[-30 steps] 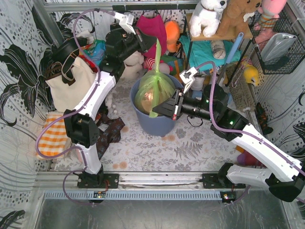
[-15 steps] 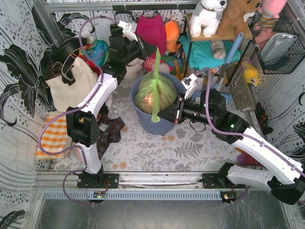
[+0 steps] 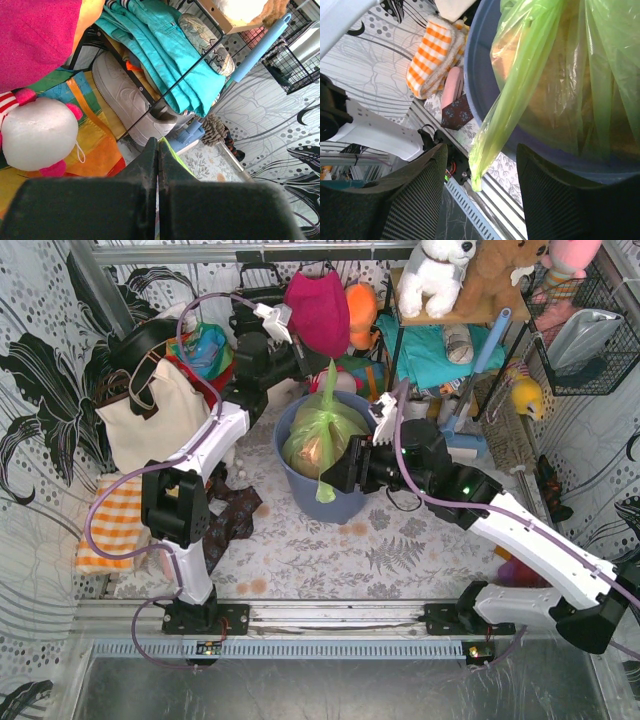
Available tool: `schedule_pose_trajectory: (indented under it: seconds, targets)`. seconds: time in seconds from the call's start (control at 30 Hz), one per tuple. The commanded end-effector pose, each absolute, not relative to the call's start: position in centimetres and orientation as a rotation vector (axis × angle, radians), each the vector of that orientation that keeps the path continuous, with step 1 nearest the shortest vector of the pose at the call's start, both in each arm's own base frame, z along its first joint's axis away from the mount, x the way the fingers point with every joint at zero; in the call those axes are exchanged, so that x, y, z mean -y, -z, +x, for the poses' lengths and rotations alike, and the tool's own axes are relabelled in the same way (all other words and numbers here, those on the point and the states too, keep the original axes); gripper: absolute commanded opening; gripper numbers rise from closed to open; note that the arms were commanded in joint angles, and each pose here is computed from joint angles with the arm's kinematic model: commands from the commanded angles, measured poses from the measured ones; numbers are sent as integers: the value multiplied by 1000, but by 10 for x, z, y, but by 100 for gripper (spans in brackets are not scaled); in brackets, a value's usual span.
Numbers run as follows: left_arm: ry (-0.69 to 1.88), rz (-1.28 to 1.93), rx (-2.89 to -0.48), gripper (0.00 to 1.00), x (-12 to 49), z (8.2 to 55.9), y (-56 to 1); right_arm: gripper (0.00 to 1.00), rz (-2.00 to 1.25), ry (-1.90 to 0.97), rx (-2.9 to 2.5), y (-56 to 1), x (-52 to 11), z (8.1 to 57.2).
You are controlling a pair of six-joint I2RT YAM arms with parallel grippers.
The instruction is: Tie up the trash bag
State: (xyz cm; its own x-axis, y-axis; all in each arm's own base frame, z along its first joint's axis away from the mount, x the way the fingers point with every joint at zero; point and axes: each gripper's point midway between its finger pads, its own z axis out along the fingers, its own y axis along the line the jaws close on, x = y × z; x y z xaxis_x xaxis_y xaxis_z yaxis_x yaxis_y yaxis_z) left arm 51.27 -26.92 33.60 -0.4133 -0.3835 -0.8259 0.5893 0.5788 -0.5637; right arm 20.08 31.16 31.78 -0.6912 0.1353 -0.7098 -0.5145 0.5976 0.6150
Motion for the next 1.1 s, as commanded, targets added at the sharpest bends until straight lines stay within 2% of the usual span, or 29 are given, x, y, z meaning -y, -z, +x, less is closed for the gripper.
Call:
schedule_pose_trajectory:
  seconds: [0.0, 0.2, 0.3, 0.37, 0.53, 0.9, 1.07]
  targets:
    - [1097, 214, -1593, 0, 272, 506, -362, 56, -272, -1126, -2052, -323, -320, 208]
    - [1099, 219, -1594, 0, 272, 506, -361, 53, -279, -1168, -2045, -317, -337, 216]
    - [1096, 223, -1589, 0, 272, 505, -362, 44, -275, -1168, -2048, -314, -341, 221]
    - [1096, 226, -1586, 0, 273, 506, -364, 34, -266, -1177, -2048, -313, -342, 225]
    - [1084, 232, -1572, 0, 271, 505, -372, 0, -230, -1212, -2022, -322, -339, 230]
    - [953, 244, -1458, 0, 258, 514, -431, 0, -302, -1213, -1744, -409, -325, 229]
    - [946, 225, -1428, 0, 255, 520, -453, 0, -326, -1211, -1685, -429, -317, 222]
